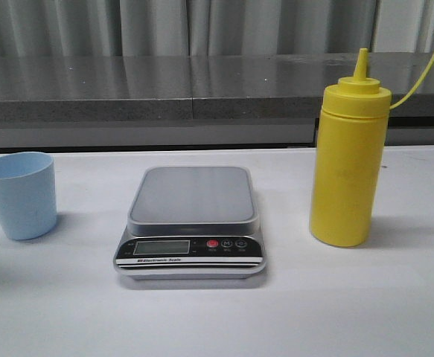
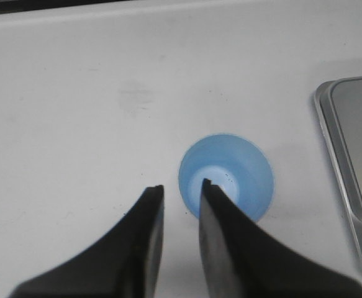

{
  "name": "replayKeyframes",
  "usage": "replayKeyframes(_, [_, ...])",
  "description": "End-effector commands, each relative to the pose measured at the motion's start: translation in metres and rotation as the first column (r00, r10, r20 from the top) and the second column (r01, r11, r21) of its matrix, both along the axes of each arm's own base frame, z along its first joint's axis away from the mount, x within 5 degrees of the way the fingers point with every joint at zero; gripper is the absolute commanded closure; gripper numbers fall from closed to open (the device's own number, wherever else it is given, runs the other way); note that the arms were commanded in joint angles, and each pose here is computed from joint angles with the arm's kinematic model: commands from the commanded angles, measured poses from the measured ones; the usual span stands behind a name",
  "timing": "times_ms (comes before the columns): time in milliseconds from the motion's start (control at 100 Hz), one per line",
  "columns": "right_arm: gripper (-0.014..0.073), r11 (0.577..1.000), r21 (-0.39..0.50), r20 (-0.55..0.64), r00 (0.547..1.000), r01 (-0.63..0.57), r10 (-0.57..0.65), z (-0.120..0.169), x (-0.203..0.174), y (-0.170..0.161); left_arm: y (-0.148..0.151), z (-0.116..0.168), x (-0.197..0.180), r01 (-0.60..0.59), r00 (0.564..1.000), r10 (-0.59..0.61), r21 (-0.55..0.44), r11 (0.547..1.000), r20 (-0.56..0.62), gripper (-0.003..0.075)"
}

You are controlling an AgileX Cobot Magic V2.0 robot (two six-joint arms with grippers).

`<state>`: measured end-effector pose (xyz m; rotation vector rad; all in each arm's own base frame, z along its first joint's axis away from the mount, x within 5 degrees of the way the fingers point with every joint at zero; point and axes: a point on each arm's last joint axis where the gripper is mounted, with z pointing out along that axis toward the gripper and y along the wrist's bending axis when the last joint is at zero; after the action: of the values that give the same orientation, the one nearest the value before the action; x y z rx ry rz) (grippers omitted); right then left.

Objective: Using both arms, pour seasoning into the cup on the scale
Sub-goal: 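Lower the left gripper into the light blue cup and grasp its rim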

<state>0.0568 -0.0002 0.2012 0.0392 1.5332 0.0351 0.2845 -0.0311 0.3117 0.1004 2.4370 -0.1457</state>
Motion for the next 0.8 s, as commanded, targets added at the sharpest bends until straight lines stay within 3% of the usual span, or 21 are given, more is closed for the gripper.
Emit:
replayKeyframes(0, [0.0662, 1.000, -0.003, 0.093, 0.996, 0.005, -0.004, 0.008, -0.002, 0.000, 0.001, 0.017, 0.006, -0.011, 0.995, 0.013, -0.013, 1.000, 0.094, 0.0406])
replayKeyframes(90, [0.0662, 1.000, -0.003, 0.093, 0.996, 0.005, -0.004, 0.008, -0.002, 0.000, 0.001, 0.010, 0.012, -0.013, 0.996, 0.014, -0.012, 1.000, 0.083, 0.0296])
replayKeyframes(140, [0.0662, 1.000, -0.003, 0.093, 0.996, 0.005, -0.004, 0.008, -0.002, 0.000, 0.000, 0.007, 0.015, -0.014, 0.997, 0.015, -0.011, 1.000, 0.079, 0.0276])
replayKeyframes(790, [0.0662, 1.000, -0.003, 0.093, 0.996, 0.005, -0.004, 0.008, -0.002, 0.000, -0.006, -0.070, 0.059, -0.053, 0.991, 0.046, -0.058, 0.997, -0.122, 0.0276])
